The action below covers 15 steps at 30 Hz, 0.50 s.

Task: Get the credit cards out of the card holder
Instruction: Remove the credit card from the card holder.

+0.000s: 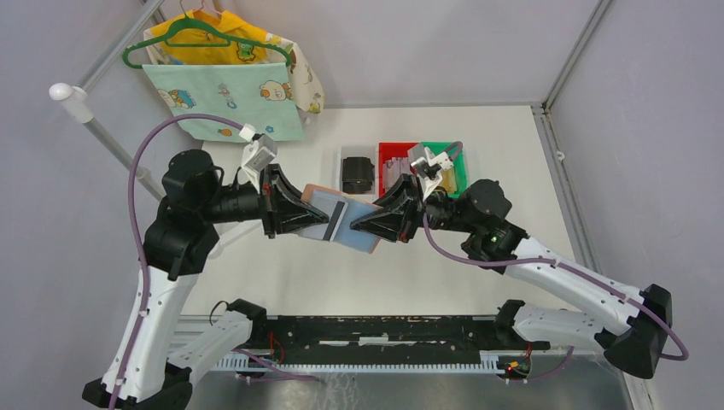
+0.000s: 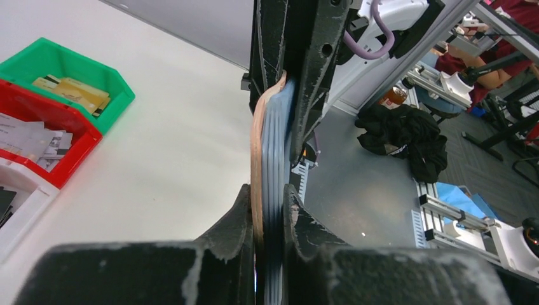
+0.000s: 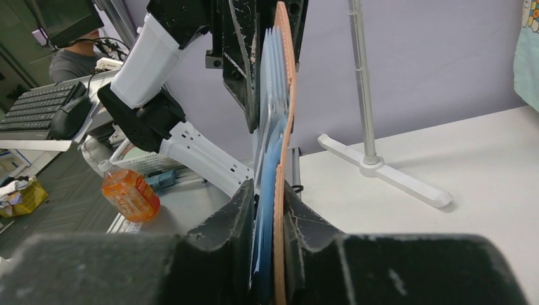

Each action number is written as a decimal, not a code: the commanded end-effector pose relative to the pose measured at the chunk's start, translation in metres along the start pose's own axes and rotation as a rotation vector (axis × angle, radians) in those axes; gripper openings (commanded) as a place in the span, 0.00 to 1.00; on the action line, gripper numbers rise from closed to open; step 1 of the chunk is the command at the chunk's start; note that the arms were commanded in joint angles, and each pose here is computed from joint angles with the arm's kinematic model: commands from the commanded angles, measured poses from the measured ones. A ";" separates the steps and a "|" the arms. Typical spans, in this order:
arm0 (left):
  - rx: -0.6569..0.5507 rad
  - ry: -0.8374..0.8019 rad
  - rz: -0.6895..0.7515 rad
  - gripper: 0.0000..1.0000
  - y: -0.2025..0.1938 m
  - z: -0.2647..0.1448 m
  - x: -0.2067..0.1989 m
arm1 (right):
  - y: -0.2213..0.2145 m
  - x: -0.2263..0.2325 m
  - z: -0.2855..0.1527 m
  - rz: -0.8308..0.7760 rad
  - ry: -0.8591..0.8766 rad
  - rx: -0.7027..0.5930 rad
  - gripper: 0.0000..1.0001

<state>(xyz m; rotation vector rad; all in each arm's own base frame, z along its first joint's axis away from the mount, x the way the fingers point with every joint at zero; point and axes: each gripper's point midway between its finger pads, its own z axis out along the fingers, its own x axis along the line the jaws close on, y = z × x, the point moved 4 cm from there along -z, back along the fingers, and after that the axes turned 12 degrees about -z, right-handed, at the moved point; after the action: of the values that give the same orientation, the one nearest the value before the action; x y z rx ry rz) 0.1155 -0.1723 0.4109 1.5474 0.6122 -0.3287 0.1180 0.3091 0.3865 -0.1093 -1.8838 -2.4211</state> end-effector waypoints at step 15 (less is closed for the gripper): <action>-0.052 0.280 -0.130 0.02 -0.001 0.007 0.058 | 0.118 -0.014 -0.051 -0.150 -0.353 -0.279 0.66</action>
<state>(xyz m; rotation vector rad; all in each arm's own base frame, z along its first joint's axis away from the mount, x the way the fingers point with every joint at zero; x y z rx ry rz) 0.1449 -0.1733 0.3828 1.5308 0.8450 -0.3010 0.1539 0.2579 0.4359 -0.4367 -1.8834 -2.7217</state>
